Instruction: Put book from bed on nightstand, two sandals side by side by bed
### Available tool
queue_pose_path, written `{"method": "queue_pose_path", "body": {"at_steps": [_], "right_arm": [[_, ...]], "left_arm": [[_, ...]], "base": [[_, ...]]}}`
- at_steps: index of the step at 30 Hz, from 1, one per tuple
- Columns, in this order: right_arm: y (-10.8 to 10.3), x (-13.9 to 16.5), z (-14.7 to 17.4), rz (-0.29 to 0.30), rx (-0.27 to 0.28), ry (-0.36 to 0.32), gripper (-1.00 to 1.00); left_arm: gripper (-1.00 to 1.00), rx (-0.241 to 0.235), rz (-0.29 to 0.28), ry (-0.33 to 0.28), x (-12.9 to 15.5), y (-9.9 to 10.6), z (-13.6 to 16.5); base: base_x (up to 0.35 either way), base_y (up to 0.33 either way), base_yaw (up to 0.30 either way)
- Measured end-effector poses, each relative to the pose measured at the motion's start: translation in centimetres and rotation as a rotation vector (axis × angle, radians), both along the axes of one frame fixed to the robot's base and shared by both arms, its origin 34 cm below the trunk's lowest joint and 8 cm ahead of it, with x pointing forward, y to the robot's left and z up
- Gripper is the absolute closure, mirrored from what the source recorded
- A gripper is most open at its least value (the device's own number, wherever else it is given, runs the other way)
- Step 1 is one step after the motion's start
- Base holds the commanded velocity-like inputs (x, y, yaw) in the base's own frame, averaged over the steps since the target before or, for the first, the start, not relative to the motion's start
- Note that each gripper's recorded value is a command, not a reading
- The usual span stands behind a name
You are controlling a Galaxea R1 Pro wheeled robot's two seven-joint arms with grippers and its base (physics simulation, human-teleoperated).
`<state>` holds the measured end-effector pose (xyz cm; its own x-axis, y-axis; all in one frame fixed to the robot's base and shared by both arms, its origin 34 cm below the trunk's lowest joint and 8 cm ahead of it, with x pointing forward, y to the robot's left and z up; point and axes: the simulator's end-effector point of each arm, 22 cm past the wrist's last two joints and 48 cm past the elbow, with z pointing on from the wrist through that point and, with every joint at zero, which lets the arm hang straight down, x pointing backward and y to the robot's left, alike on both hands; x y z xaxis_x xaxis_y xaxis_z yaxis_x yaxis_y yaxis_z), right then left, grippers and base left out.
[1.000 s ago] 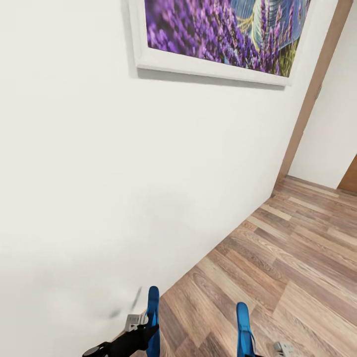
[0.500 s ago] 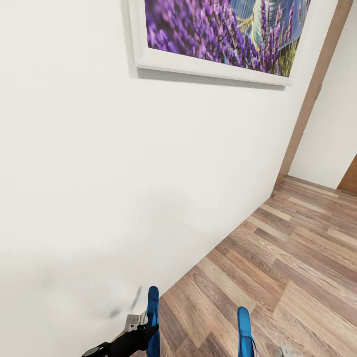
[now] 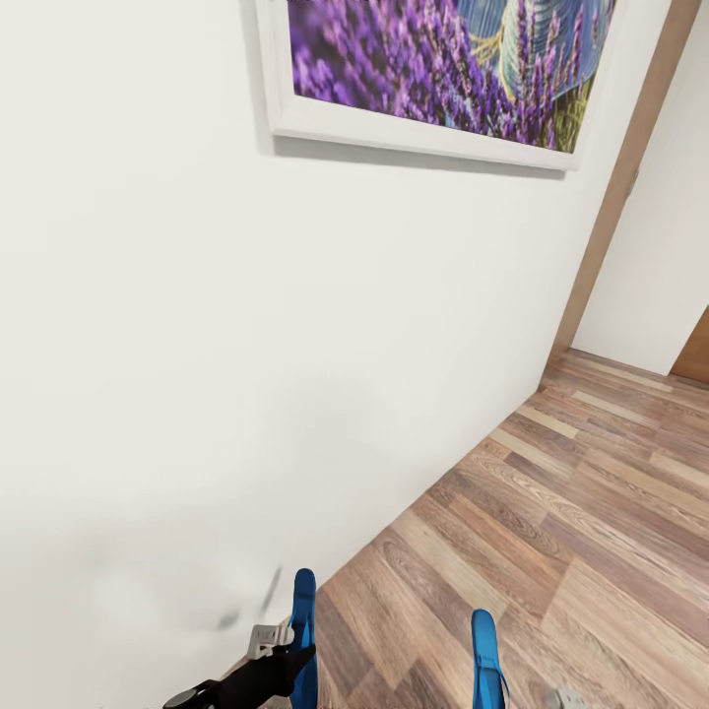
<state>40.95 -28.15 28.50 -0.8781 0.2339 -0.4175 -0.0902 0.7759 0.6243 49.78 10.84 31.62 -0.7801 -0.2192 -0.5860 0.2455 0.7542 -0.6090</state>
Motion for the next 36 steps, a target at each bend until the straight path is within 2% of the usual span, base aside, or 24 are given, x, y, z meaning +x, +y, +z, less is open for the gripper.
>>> {"method": "queue_pose_path", "body": {"at_steps": [31,36], "right_arm": [[0.11,0.0,0.0,0.0,0.001,0.0,1.0],[0.12,-0.04,-0.04,0.001,0.001,0.001,1.0]], "left_arm": [[1.0,-0.001,0.001,0.003,-0.11,-0.06,-0.05],[1.0,-0.001,0.001,0.004,-0.15,-0.07,-0.11]], "base": [[-0.048,0.0,0.001],[-0.001,0.0,0.189]]}}
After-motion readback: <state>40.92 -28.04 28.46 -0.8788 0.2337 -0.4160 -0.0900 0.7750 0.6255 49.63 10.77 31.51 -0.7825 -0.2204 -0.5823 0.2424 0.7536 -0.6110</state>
